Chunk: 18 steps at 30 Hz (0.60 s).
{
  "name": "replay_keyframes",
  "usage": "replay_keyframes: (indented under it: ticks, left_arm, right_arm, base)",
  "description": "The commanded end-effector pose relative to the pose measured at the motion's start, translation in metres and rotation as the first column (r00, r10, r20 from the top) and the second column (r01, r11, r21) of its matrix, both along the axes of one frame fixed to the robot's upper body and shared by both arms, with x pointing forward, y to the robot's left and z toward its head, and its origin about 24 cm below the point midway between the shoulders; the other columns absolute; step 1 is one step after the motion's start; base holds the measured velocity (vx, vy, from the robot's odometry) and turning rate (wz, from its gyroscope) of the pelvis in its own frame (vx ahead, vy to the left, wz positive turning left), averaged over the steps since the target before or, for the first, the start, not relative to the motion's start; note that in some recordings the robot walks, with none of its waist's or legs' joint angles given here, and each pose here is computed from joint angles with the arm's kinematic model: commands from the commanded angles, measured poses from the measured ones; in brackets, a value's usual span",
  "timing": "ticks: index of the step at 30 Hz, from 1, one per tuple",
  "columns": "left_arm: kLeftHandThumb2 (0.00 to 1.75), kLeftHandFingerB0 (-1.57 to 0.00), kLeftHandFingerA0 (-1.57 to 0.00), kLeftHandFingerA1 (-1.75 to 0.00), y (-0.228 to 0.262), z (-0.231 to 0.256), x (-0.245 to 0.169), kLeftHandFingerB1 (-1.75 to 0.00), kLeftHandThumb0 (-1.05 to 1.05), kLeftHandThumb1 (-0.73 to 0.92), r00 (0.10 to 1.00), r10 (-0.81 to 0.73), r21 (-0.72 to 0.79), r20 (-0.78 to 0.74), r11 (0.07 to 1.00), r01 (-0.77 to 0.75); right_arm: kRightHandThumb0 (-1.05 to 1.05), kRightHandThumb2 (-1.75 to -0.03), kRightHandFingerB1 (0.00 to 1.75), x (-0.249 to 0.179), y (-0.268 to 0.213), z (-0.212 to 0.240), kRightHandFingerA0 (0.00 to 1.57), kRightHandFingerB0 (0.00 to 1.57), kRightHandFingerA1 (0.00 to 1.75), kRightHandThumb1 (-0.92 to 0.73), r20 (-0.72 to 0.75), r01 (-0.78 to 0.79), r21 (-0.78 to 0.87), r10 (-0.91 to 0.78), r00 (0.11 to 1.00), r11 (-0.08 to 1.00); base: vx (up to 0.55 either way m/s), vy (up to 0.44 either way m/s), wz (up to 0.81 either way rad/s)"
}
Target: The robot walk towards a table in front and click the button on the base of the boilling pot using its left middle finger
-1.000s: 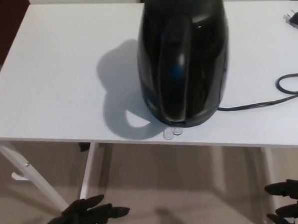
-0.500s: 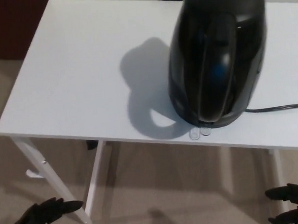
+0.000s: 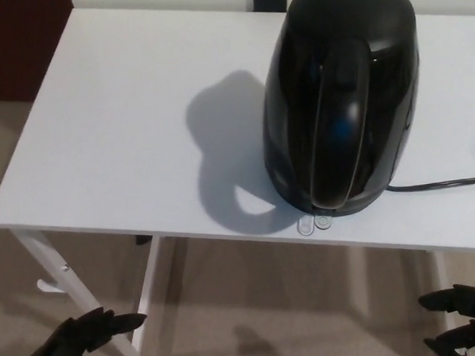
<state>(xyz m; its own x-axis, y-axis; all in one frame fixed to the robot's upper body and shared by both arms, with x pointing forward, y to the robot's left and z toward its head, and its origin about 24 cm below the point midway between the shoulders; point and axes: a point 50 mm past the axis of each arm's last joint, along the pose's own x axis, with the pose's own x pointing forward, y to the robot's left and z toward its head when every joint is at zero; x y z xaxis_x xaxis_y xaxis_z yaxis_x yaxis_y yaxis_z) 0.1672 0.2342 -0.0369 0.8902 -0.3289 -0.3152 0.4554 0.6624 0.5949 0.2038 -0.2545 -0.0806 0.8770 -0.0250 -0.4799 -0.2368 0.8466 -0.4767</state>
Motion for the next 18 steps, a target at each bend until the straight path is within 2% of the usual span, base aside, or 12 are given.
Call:
replay_keyframes:
  ticks: [1, 2, 3, 4, 7, 8, 10, 12, 14, 15, 16, 18]
  left_arm:
    - [0.8, -0.29, -0.39, -0.47, -0.006, 0.006, 0.001, -0.43, -0.61, 0.53, 0.994, -0.084, 0.069, 0.069, 0.995, 0.079]
    - [0.8, -0.29, -0.39, -0.47, -0.006, 0.006, 0.001, -0.43, -0.61, 0.53, 0.994, -0.084, 0.07, 0.069, 0.994, 0.079]
    - [0.6, -0.28, -0.34, -0.32, -0.023, 0.021, 0.002, -0.3, -0.57, 0.67, 0.94, -0.304, 0.228, 0.154, 0.937, 0.266]
    - [0.61, -0.26, -0.32, -0.32, -0.033, 0.028, -0.001, -0.29, -0.57, 0.7, 0.885, -0.43, 0.319, 0.177, 0.876, 0.362]
    - [0.62, -0.26, -0.3, -0.32, -0.047, 0.036, -0.009, -0.29, -0.55, 0.72, 0.799, -0.573, 0.399, 0.186, 0.787, 0.471]
    - [0.62, -0.26, -0.3, -0.32, -0.052, 0.039, -0.01, -0.29, -0.55, 0.72, 0.768, -0.614, 0.416, 0.183, 0.756, 0.505]
    - [0.62, -0.26, -0.3, -0.32, -0.052, 0.039, -0.01, -0.29, -0.55, 0.72, 0.767, -0.614, 0.42, 0.183, 0.755, 0.504]
    - [0.63, -0.23, -0.28, -0.31, -0.079, 0.049, -0.019, -0.28, -0.57, 0.75, 0.628, -0.76, 0.48, 0.167, 0.619, 0.622]
    - [0.63, -0.23, -0.28, -0.31, -0.08, 0.049, -0.019, -0.28, -0.57, 0.75, 0.623, -0.764, 0.486, 0.166, 0.613, 0.623]
    - [0.62, -0.26, -0.3, -0.33, -0.094, 0.057, -0.018, -0.29, -0.54, 0.74, 0.537, -0.818, 0.514, 0.208, 0.558, 0.652]
    - [0.63, -0.25, -0.29, -0.32, -0.102, 0.062, -0.017, -0.29, -0.53, 0.74, 0.49, -0.845, 0.532, 0.214, 0.522, 0.667]
    - [0.63, -0.26, -0.29, -0.33, -0.109, 0.066, -0.016, -0.29, -0.52, 0.75, 0.453, -0.866, 0.554, 0.213, 0.489, 0.673]
  right_arm:
    - [-0.45, -0.57, 0.42, 0.0, -0.005, 0.0, 0.79, 0.68, 0.45, -0.48, -0.014, 0.007, -0.019, -0.007, 1.0, 1.0]
    - [-0.45, -0.57, 0.42, 0.0, -0.005, 0.0, 0.79, 0.68, 0.45, -0.48, -0.014, 0.007, -0.019, -0.007, 1.0, 1.0]
    - [-0.47, -0.57, 0.42, 0.003, -0.004, 0.001, 0.8, 0.68, 0.45, -0.48, -0.012, 0.009, -0.02, -0.009, 1.0, 1.0]
    - [-0.45, -0.57, 0.42, 0.002, -0.004, 0.0, 0.8, 0.68, 0.45, -0.48, -0.014, 0.009, -0.017, -0.009, 1.0, 1.0]
    - [-0.44, -0.56, 0.42, -0.004, -0.003, -0.002, 0.8, 0.68, 0.45, -0.48, -0.02, 0.011, 0.003, -0.011, 1.0, 1.0]
    - [-0.44, -0.56, 0.42, -0.004, -0.003, -0.002, 0.8, 0.68, 0.45, -0.48, -0.018, 0.011, 0.003, -0.011, 1.0, 1.0]
    - [-0.44, -0.56, 0.42, -0.004, -0.003, -0.002, 0.8, 0.68, 0.45, -0.48, -0.018, 0.011, 0.003, -0.011, 1.0, 1.0]
    - [-0.46, -0.58, 0.42, -0.01, -0.004, -0.004, 0.79, 0.68, 0.45, -0.49, -0.032, 0.002, -0.014, -0.003, 0.999, 1.0]
    - [-0.46, -0.58, 0.42, -0.01, -0.004, -0.004, 0.79, 0.68, 0.45, -0.49, -0.033, 0.002, -0.015, -0.002, 0.999, 1.0]
    - [-0.44, -0.57, 0.42, -0.006, -0.004, -0.001, 0.78, 0.69, 0.45, -0.49, -0.022, -0.004, -0.019, 0.003, 1.0, 1.0]
    - [-0.47, -0.83, 0.54, -0.006, -0.004, 0.0, 0.73, 0.58, 0.61, -0.45, -0.016, -0.011, -0.027, 0.011, 1.0, 1.0]
    - [-0.47, -0.83, 0.54, -0.005, -0.005, 0.0, 0.72, 0.58, 0.61, -0.44, -0.016, -0.011, -0.028, 0.01, 1.0, 1.0]
  base:
    - [0.0, 0.0, 0.0]
    - [0.0, 0.0, 0.0]
    - [0.0, 0.0, 0.0]
    - [0.0, 0.0, 0.0]
    - [0.0, 0.0, 0.0]
    - [0.0, 0.0, 0.0]
    - [0.0, 0.0, 0.0]
    - [0.0, 0.0, 0.0]
    - [0.0, 0.0, 0.0]
    - [0.0, 0.0, 0.0]
    - [0.0, 0.0, 0.0]
    - [0.0, 0.0, 0.0]
